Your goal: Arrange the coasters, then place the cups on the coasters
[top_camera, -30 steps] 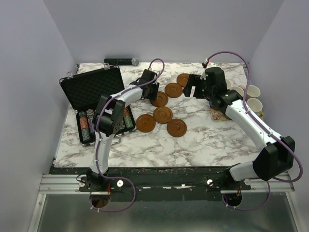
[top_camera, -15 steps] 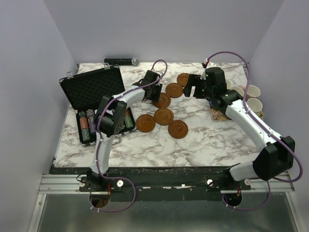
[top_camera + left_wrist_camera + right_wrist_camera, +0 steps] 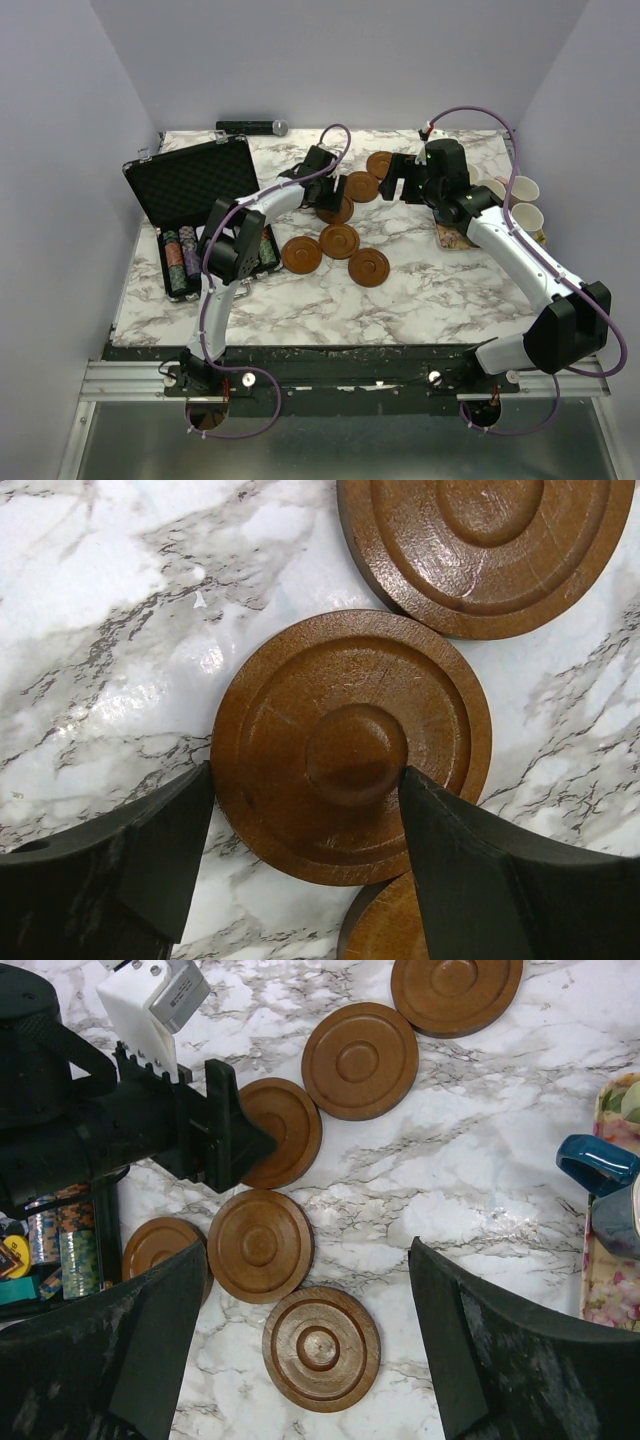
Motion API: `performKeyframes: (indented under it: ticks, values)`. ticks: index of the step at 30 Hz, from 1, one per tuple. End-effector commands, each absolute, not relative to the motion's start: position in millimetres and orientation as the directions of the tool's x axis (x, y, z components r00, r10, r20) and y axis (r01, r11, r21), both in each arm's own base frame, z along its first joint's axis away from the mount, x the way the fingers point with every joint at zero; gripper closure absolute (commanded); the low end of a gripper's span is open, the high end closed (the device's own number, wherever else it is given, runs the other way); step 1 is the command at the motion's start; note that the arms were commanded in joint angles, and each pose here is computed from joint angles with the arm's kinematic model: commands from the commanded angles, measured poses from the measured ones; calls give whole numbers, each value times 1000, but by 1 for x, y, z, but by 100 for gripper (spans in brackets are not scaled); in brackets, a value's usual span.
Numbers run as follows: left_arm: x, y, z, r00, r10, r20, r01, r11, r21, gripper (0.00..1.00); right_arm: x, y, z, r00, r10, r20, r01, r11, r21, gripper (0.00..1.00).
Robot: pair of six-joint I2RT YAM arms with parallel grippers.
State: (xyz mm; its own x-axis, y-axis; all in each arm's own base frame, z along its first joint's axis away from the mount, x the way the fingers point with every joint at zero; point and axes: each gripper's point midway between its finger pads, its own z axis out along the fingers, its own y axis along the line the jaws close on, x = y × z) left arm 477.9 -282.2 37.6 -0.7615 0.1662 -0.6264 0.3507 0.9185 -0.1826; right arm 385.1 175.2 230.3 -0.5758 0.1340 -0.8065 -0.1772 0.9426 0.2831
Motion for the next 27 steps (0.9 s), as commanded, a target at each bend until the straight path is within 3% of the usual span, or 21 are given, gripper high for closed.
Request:
performKeyframes:
  ticks: [1, 12, 27]
  values:
    - [470, -282, 47, -786, 145, -601, 322, 926, -198, 18, 384, 176, 236, -559, 149, -816, -184, 937, 297, 10]
    - [447, -267, 82, -753, 138, -644, 335, 922, -194, 1, 385, 182, 232, -566, 144, -812, -203, 930, 307, 10]
    - [368, -241, 49, -769, 252, -587, 431, 883, -185, 2, 369, 177, 209, -595, 110, -796, -219, 931, 292, 12]
